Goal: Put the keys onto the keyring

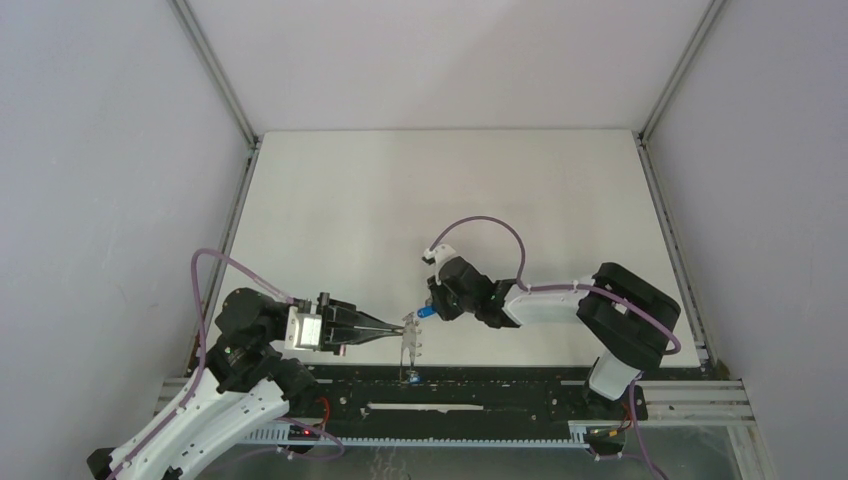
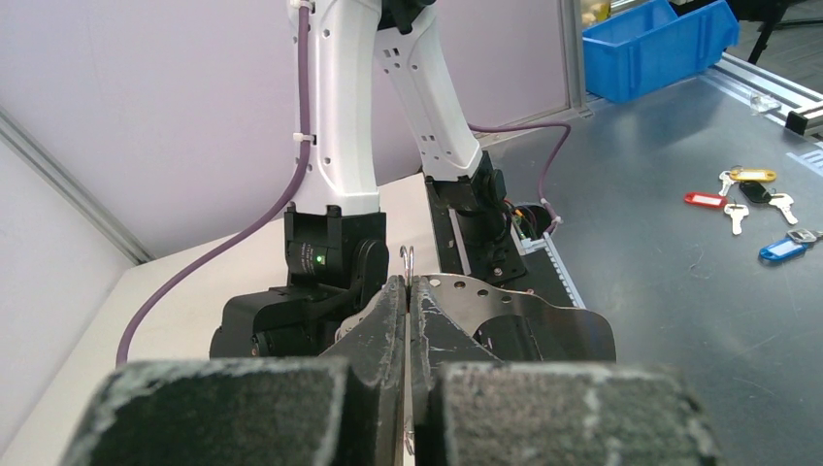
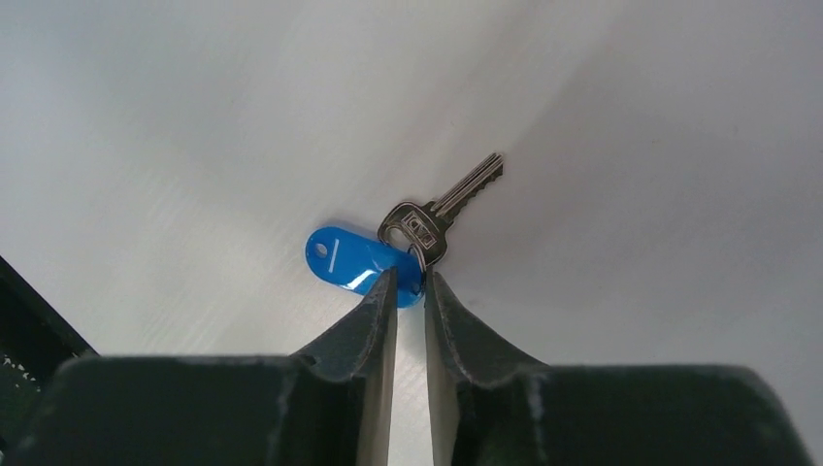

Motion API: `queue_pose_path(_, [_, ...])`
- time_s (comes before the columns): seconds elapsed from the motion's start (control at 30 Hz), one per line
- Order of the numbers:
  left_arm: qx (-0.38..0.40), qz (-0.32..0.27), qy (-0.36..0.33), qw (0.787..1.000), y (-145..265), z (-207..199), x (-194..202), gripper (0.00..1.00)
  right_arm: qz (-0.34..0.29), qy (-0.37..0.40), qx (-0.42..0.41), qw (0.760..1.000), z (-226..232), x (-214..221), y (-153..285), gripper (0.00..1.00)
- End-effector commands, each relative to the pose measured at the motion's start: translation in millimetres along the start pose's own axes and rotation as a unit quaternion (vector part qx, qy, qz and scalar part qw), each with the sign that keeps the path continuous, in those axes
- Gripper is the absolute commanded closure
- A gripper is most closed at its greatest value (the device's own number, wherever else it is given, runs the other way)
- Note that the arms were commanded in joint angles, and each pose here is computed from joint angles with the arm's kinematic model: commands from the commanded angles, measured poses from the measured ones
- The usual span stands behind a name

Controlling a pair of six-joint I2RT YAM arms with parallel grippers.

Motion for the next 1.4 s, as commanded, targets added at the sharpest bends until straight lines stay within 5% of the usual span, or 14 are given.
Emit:
queue_pose_path(0.0, [0.000, -0.021, -0.022, 1.000, 0, 1, -15, 1.00, -0.026, -0.013, -0.006, 1.000, -2, -7, 1, 0.79])
queue_pose_path(0.2, [0.000, -0.019, -0.022, 1.000, 0, 1, -15, 1.00, -0.053, 0.000, -0.050, 0.997, 4, -16, 7, 1.00])
queue_pose_path(0.37, [0.000, -0.017, -0.020, 1.000, 0, 1, -14, 1.00, -0.101, 0.021, -0.085, 0.991, 8, -19, 22, 1.00])
queue_pose_path(0.63, [-0.006, -0.014, -0.014, 1.000, 0, 2, -11, 1.00, -0.211, 0.087, -0.009, 0.974, 1, -43, 83, 1.00])
queue_pose_path(0.83, [-0.011, -0.010, 0.003, 1.000, -1, 4, -7, 1.00, -0.216, 0.142, -0.018, 0.966, 3, -40, 129, 1.00])
queue_pose_path(1.0, [-0.011, -0.018, 0.020, 1.000, -5, 8, -9, 1.00, -0.274, 0.213, -0.051, 0.936, 12, -49, 186, 1.00])
queue_pose_path(1.17, [0.009, -0.021, 0.047, 0.999, -13, 11, -14, 1.00, -0.347, 0.295, -0.117, 0.882, 24, -65, 246, 1.00])
queue_pose_path(1.37, [0.075, -0.014, 0.037, 0.996, -26, 17, -32, 1.00, -0.349, 0.399, -0.166, 0.832, 47, -94, 292, 1.00])
Point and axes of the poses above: each gripper's point midway between its finger pads, its own y axis back along the fingers, its own z axis along the line the jaws close on, x = y × z, the point moved 7 cm from there along y, back along the fingers, and after that the axes turned 7 degrees about y, right-handed, at the moved point
